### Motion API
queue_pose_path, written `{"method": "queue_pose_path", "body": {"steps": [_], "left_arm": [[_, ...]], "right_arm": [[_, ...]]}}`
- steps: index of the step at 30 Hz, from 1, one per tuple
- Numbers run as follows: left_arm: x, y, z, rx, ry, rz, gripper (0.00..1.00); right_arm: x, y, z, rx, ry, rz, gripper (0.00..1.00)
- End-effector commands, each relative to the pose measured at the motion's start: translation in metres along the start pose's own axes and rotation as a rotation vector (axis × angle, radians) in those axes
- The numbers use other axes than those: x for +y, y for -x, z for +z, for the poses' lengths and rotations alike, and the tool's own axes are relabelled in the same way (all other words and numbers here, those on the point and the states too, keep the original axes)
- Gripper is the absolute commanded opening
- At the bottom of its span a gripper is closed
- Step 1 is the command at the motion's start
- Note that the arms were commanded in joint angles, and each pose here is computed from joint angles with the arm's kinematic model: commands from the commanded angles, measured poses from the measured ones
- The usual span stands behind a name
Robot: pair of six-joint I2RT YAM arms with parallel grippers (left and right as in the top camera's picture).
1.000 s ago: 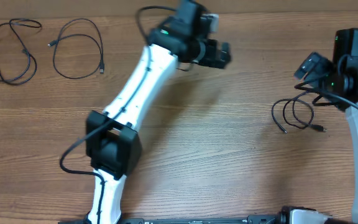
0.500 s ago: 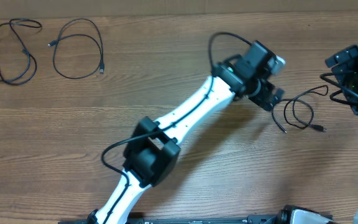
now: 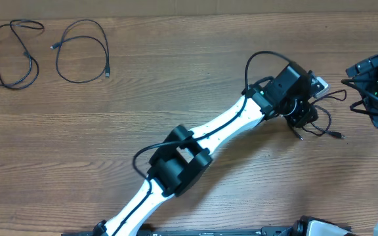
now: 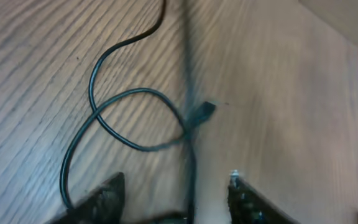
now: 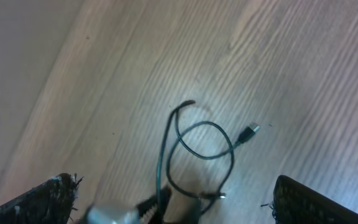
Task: Untangle cables
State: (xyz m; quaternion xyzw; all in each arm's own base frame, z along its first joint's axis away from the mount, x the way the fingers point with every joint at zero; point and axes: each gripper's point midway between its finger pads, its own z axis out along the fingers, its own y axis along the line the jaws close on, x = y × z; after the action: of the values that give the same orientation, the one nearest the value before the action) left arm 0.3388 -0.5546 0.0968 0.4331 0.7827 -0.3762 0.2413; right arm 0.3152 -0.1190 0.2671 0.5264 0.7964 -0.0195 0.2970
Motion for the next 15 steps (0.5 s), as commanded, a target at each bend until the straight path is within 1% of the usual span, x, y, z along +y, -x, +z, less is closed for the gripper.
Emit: {"method": "queue_pose_path", "body": {"steps": [1,2,4,6,9,12,15], "left_arm": [[0.023,-0.040,0.035,0.062,0.016,-0.017,0.08],[0.032,-0.042,0.034,0.063,0.043,-0.024,0.04],[0.050,-0.034,0.020,0.059,0.108,-0.041,0.04],[0.081,-0.018,-0.019,0.057,0.244,-0.077,0.04],[0.104,0.003,-0.091,0.068,0.378,-0.131,0.04],[0.108,0.018,-0.166,0.079,0.423,-0.151,0.04],[0.099,0.026,-0.240,0.078,0.436,-0.133,0.04]], "right_arm": [[-0.002,0.007,-0.011,-0.031,0.006,0.009,1.00],[-0.003,0.006,-0.011,-0.027,0.002,0.007,1.00],[-0.005,0.005,-0.011,-0.022,-0.004,0.006,0.99],[-0.005,0.004,-0.011,-0.020,-0.006,0.005,1.00],[-0.005,0.004,-0.010,-0.017,-0.002,0.006,1.00],[0.000,0.000,-0.010,0.008,0.023,0.006,1.00],[0.006,-0.004,-0.007,0.034,0.045,0.006,1.00]]}}
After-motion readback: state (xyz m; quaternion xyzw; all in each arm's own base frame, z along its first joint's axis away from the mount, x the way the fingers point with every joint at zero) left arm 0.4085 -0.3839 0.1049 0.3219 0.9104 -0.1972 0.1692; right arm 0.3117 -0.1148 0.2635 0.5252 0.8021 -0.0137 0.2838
